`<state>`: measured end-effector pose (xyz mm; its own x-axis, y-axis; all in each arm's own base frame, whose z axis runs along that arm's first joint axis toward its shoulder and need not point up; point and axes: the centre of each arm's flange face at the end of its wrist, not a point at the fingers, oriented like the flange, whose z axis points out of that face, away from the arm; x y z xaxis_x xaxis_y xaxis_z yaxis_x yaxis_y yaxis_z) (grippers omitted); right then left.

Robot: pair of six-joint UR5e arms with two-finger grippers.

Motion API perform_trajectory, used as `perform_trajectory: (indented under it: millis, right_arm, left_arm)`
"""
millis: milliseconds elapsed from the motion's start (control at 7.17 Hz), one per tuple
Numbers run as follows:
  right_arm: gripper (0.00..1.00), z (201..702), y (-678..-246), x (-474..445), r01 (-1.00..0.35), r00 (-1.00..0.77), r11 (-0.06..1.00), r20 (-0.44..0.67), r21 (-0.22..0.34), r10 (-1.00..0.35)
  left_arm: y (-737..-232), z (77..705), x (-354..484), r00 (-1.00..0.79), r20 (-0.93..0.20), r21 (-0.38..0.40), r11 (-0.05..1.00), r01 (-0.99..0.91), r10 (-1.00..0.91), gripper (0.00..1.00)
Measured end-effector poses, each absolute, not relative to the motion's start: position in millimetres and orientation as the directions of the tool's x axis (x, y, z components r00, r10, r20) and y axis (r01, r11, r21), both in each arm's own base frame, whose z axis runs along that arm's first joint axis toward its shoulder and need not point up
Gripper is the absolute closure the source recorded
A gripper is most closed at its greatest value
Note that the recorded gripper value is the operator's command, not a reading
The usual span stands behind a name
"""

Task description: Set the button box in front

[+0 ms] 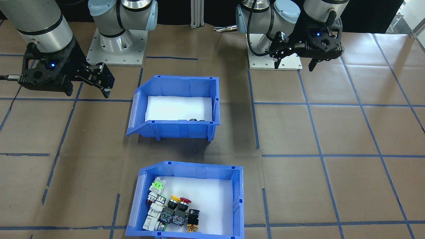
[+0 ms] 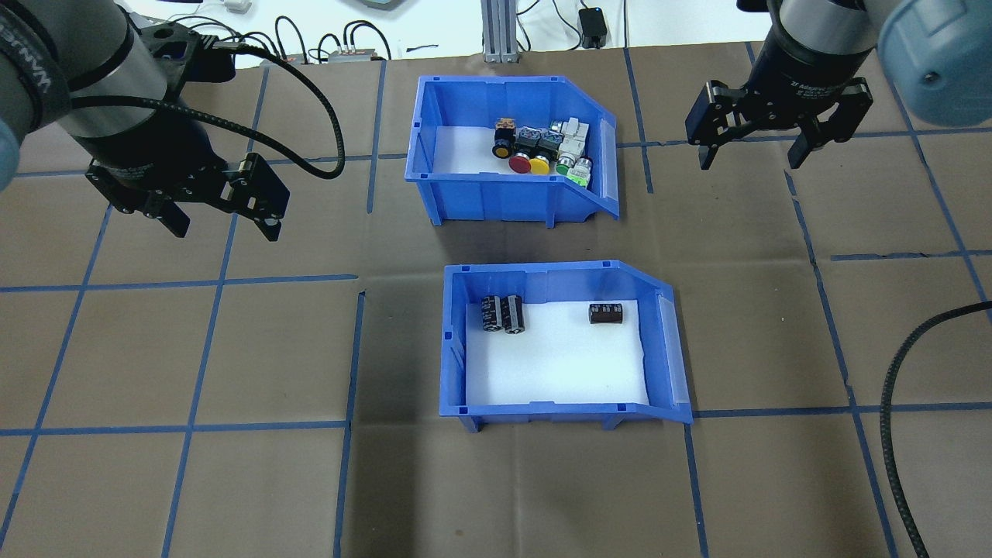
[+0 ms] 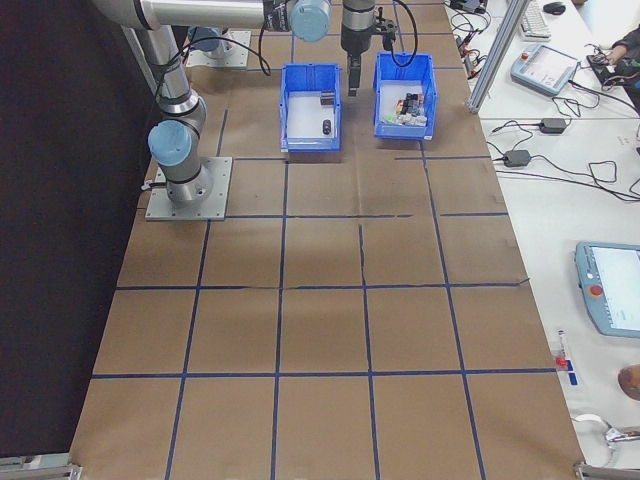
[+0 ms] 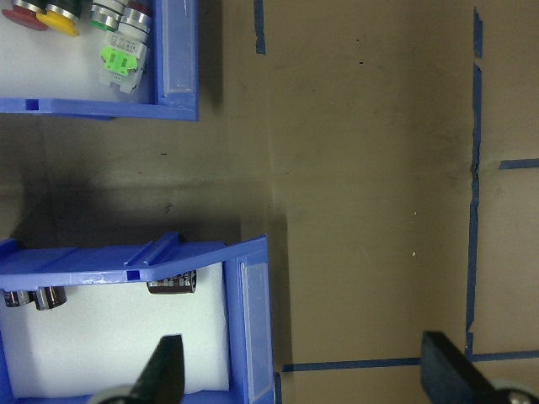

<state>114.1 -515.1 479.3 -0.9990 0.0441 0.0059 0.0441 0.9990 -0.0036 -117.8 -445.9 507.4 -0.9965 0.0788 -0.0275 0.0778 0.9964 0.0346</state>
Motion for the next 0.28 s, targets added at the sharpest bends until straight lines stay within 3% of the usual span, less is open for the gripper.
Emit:
perform_trajectory:
  millis: [279]
  right_arm:
    - [0.00, 479.4, -515.0, 114.1, 0.045, -0.999, 0.999, 0.006, -0.004, 0.045]
  left_arm:
    - [-447.0, 508.3, -117.8, -0.997, -0.028, 0.032, 0.996, 0.078, 0.078, 0.00]
